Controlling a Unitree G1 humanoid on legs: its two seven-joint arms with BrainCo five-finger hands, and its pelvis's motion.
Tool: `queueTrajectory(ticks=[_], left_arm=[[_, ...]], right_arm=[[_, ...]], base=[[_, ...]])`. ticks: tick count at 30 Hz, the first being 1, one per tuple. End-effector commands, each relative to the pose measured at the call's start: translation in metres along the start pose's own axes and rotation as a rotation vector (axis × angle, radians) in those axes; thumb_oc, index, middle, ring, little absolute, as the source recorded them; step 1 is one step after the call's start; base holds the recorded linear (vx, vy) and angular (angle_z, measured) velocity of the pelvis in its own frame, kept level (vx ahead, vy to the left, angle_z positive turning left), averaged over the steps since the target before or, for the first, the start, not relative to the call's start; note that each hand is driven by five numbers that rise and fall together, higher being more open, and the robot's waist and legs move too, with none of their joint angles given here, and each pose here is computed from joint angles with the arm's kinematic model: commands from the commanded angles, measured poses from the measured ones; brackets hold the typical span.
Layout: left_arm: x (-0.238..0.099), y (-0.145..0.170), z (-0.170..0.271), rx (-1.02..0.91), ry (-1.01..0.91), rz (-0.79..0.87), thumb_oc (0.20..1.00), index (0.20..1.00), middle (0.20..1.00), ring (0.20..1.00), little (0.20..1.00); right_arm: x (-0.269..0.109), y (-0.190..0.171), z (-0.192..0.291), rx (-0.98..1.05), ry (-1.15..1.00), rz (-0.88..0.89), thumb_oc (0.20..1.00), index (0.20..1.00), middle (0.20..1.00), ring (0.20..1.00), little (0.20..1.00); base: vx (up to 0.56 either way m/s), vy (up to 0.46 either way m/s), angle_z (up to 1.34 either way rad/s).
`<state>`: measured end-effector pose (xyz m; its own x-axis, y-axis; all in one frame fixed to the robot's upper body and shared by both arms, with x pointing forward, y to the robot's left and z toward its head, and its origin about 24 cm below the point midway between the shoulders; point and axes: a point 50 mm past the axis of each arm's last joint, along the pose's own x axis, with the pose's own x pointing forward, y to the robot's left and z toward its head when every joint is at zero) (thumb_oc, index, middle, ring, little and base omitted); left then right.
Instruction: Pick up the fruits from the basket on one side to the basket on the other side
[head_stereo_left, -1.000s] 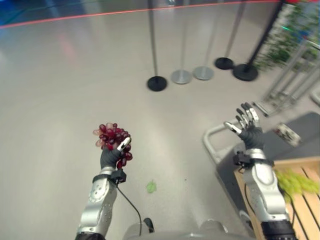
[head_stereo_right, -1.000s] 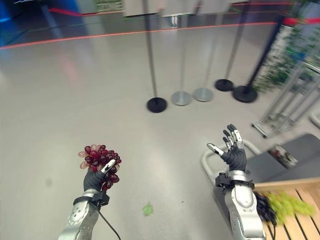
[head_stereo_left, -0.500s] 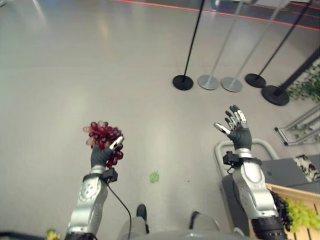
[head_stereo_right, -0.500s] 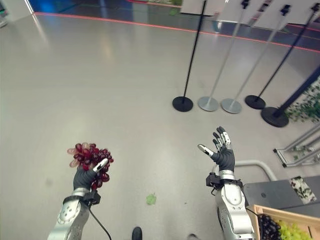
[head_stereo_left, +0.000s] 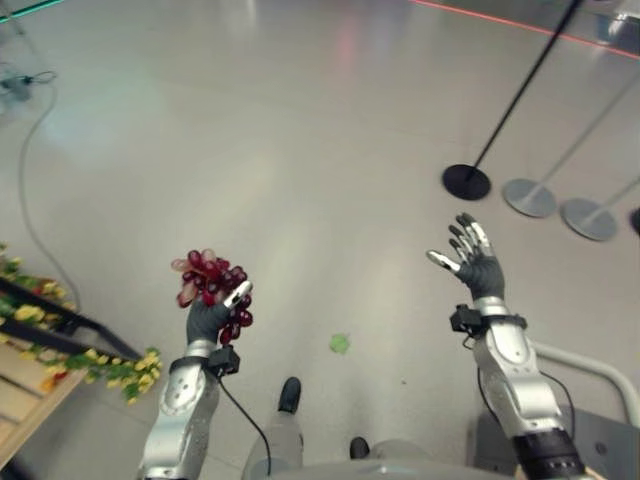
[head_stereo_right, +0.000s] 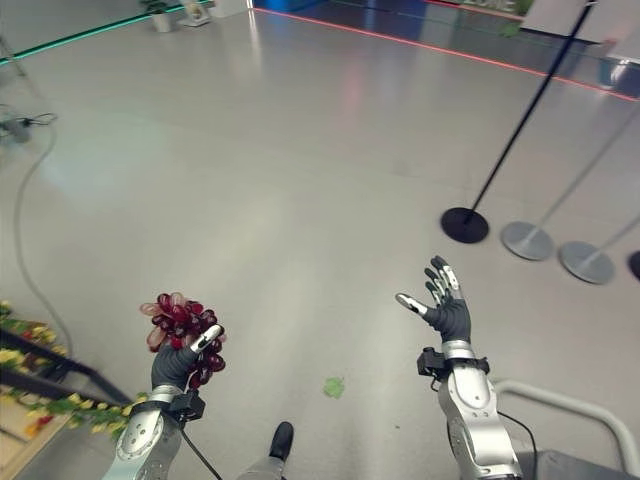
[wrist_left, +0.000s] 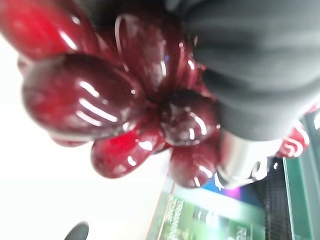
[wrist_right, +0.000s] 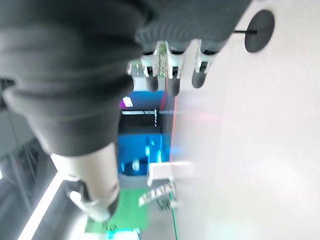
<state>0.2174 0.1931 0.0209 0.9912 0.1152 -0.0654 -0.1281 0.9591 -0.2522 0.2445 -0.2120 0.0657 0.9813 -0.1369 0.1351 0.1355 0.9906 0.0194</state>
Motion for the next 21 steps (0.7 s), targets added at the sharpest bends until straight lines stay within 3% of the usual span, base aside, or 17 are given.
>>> queueTrajectory(ticks=[1,13,21], left_arm=[[0.009,0.005,0.049,0.042,-0.23,-0.045,0.2,0.2,0.2,0.2,0.2],[0.007,-0.002,0.053,0.024,-0.235,-0.118,0.2,0.2,0.2,0.2,0.2],[0.006,0.004,0.065,0.137,-0.276,-0.112,0.2,0.2,0.2,0.2,0.2]], right_arm=[[0.016,0.003,0.04,0.047,-0.213,-0.009,1.0,1.0,1.0,1.0,1.0],[0.012,0.001,0.03,0.081,-0.161,-0.007,1.0,1.0,1.0,1.0,1.0],[0.009,0.003,0.021,0.127,-0.128,-0.045,1.0,1.0,1.0,1.0,1.0]], base=[[-0.13,0.032,1.82],[-0.13,0.108,1.11],[-0.05,0.207,0.73]])
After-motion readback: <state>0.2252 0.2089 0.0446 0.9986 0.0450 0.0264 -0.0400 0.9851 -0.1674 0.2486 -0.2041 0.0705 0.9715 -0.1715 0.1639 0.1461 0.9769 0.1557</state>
